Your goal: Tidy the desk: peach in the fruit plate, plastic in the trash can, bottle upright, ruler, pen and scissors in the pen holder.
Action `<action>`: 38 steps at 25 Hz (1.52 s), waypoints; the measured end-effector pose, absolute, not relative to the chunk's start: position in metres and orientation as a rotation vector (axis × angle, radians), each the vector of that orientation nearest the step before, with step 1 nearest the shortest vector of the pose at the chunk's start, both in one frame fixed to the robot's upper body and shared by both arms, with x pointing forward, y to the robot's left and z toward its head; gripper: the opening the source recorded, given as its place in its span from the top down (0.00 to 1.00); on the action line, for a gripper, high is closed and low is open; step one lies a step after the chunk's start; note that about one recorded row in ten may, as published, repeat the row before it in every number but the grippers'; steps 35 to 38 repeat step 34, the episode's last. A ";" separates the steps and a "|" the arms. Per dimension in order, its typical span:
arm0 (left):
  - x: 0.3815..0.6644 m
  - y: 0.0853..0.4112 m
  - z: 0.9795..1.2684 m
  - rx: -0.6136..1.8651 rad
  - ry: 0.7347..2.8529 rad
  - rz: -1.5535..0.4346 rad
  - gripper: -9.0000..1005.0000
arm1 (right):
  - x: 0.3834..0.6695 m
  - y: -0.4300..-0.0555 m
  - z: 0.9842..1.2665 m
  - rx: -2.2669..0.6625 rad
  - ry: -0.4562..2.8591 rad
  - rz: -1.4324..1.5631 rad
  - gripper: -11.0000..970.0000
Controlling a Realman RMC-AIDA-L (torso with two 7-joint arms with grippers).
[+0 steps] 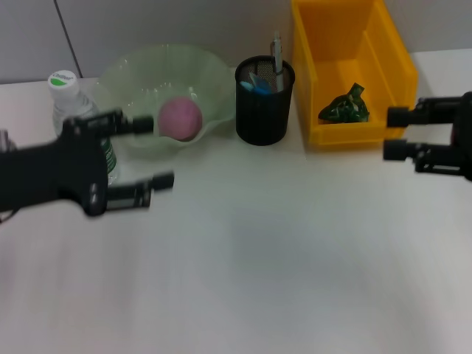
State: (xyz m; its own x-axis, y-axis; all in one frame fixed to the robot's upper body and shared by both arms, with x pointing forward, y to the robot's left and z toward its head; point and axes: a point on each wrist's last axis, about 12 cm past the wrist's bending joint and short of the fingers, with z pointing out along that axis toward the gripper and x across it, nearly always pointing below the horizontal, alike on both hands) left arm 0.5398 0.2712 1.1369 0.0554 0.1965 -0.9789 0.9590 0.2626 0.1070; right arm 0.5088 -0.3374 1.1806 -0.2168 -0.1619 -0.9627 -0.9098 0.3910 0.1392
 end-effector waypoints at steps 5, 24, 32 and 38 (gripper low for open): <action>0.526 0.274 1.127 1.235 1.433 -0.907 0.20 | 0.517 -0.327 1.181 -1.086 1.701 0.944 0.44; 0.525 0.260 1.118 1.242 1.501 -0.968 0.20 | 0.515 -0.313 1.170 -1.299 1.593 0.903 0.44; 0.528 0.255 1.116 1.276 1.531 -0.978 0.20 | 0.516 -0.305 1.160 -1.344 1.493 0.864 0.44; 0.527 0.252 1.115 1.282 1.536 -0.979 0.20 | 0.516 -0.303 1.156 -1.349 1.468 0.859 0.44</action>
